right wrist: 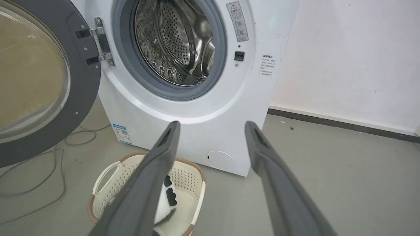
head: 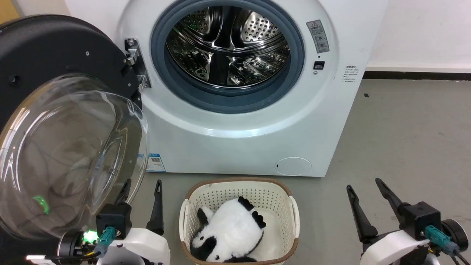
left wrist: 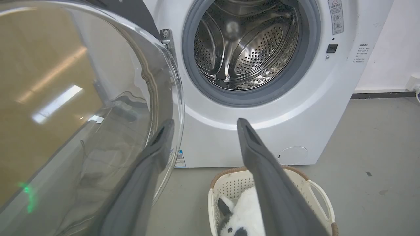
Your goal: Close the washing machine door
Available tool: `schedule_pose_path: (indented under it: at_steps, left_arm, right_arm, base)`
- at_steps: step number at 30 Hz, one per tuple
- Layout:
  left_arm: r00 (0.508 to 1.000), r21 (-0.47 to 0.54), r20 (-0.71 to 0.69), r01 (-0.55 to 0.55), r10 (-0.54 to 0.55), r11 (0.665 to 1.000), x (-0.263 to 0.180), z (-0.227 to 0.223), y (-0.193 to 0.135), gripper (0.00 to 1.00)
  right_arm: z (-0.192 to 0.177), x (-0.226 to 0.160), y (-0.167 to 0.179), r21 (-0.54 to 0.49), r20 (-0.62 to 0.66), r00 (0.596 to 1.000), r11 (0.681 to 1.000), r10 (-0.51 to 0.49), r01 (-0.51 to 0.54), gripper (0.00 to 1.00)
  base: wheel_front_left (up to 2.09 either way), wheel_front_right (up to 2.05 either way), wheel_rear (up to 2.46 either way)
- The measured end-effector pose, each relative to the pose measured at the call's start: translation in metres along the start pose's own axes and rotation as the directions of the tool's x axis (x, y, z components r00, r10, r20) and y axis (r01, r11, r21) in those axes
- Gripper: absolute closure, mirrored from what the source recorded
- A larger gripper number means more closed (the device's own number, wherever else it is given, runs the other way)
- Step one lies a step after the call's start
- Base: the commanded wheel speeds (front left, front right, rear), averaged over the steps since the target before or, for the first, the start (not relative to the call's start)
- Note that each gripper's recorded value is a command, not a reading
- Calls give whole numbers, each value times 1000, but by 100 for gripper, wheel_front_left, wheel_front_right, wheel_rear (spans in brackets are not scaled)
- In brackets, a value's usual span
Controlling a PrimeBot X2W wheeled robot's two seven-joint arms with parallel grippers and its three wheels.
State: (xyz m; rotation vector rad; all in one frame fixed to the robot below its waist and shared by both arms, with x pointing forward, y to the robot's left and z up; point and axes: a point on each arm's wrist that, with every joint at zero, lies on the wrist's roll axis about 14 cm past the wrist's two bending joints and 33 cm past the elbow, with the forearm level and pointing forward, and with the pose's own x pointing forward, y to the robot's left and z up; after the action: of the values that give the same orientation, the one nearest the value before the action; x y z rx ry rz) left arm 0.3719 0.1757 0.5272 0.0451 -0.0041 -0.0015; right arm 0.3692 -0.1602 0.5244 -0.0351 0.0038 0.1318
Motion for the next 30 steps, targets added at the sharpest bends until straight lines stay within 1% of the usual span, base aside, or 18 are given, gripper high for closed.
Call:
schedule_pose_path:
  at_steps: [12, 30]
  left_arm:
    - [999, -9, 32, -24, 24, 1000, -5, 6, 8, 0]
    - [991, -27, 71, -110, 112, 994, -28, 11, 35, 0]
  right_arm:
    - [6, 5, 9, 7, 34, 999, 1000, 29, -29, 0]
    - [13, 17, 40, 8, 74, 990, 992, 122, -123, 0]
  base:
    - [0, 0, 0]
    - [0, 0, 0]
